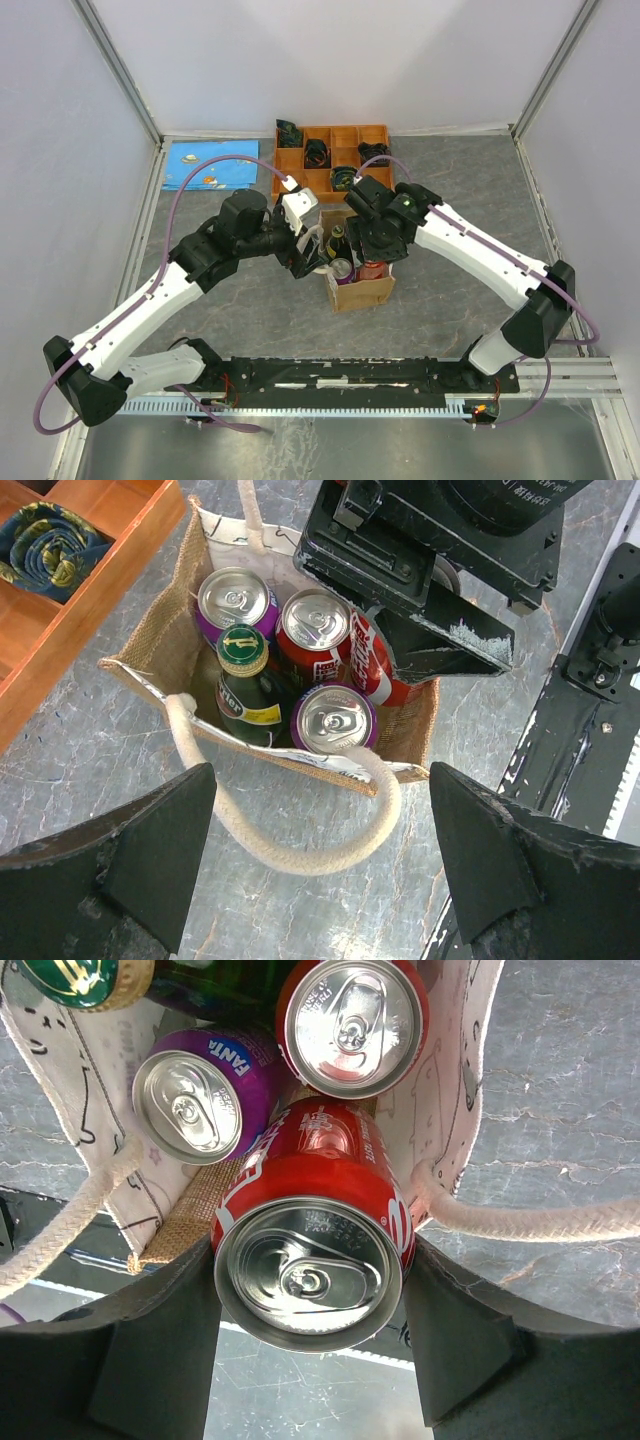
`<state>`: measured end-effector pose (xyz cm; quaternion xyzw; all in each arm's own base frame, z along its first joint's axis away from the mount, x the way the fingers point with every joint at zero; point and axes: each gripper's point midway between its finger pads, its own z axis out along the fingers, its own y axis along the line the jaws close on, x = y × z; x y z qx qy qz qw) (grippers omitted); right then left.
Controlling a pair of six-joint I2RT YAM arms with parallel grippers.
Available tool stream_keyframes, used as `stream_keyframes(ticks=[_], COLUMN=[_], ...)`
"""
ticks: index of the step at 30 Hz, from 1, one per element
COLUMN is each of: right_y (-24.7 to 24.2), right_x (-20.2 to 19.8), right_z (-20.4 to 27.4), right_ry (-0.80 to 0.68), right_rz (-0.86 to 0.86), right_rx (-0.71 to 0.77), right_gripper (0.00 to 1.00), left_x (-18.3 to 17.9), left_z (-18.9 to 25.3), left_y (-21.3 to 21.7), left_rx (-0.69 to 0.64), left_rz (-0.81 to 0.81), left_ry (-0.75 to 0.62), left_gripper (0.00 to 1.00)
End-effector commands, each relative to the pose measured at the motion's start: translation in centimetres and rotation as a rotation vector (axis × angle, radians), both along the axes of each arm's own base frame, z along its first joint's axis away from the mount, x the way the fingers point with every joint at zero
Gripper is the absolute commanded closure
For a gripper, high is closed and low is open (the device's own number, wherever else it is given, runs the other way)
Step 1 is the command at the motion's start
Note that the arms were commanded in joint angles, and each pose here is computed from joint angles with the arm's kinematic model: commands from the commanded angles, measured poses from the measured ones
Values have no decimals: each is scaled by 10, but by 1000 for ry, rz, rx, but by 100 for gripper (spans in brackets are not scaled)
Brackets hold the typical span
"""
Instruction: Place the beverage into the canvas bag
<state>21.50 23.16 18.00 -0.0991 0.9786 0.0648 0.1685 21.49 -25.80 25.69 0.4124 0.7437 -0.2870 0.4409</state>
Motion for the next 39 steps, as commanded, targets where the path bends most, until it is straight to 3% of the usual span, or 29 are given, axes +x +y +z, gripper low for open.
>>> stream_keyframes(ticks=[1,17,33,34,39], right_y=[17,26,22,22,17], right_x=[16,12,14,13,9], right_z=[17,-33,-59,-59,-57], right_ry=[-82,-13,-61,-58,-53], right_rz=[-14,0,-14,-12,-7], right_rx=[73,52,74,73,57], right_gripper=[100,100,100,98,58], left_x=[4,3,3,3,3], left_z=[11,8,7,7,8], left_y=[-7,-7,-8,-8,-9], left_rx=[-37,-36,-31,-31,-34], left_rz=[-27,-29,-35,-36,-38], left_ry=[-41,-36,-31,-31,-31], left_gripper=[7,7,7,7,7])
